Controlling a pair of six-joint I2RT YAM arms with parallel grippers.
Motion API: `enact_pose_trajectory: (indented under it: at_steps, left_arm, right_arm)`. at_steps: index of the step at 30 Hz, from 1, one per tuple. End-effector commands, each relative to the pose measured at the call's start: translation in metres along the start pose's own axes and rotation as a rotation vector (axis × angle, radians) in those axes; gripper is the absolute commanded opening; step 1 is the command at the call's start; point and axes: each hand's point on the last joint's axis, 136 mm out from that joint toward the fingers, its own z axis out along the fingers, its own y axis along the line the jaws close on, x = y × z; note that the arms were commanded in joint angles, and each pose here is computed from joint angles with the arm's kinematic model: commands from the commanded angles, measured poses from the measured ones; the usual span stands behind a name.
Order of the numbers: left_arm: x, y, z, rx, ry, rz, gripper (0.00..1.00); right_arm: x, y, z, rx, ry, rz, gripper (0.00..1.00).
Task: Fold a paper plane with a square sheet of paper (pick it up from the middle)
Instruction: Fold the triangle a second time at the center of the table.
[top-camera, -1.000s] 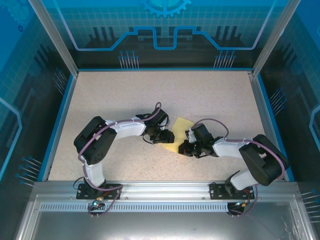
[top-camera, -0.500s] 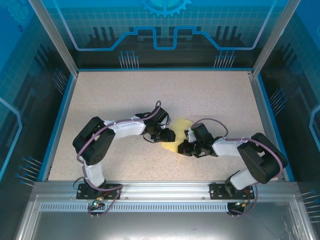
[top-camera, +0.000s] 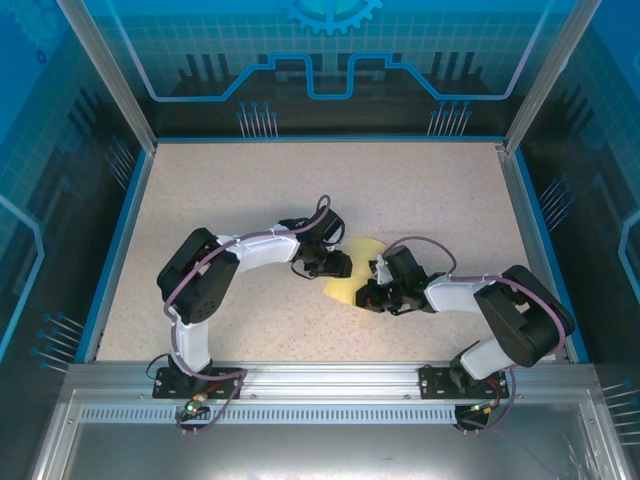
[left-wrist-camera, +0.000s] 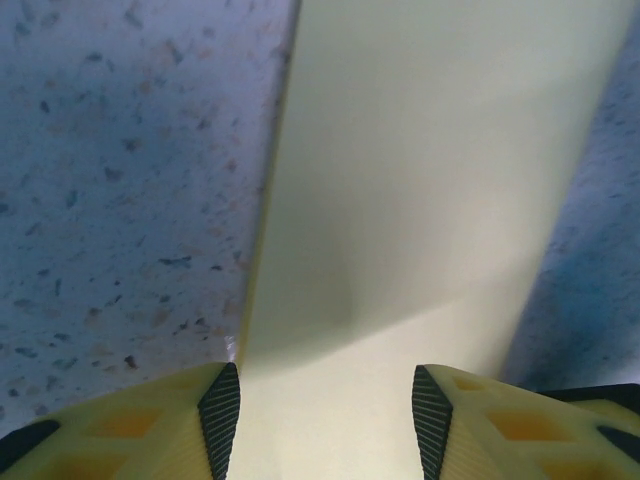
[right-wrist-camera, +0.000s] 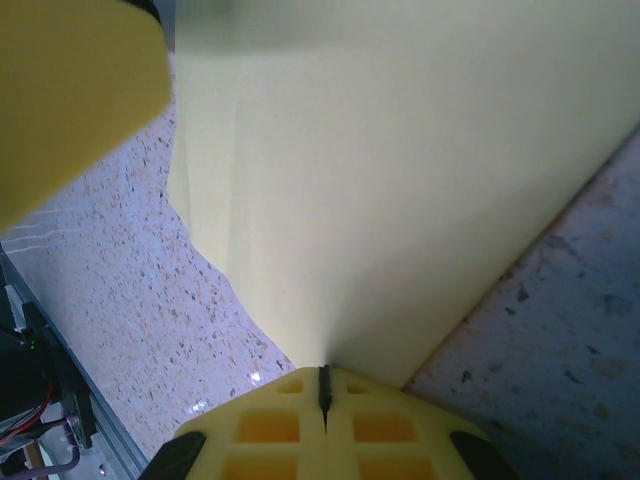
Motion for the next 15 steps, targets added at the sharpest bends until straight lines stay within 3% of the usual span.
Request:
enact_pose_trajectory:
  at_steps: [1,15]
  left_arm:
    - [0.0,0.004,0.0,-0.064,0.007,0.038,0.52]
    - [0.007,-0.018,-0.001,0.026,0.026,0.041,0.51]
  right_arm:
    - [0.016,-0.032,0.001,0.103,0.041,0.048,0.02]
    - [0.017,-0.033,0.0,0.104,0.039,0.05,0.02]
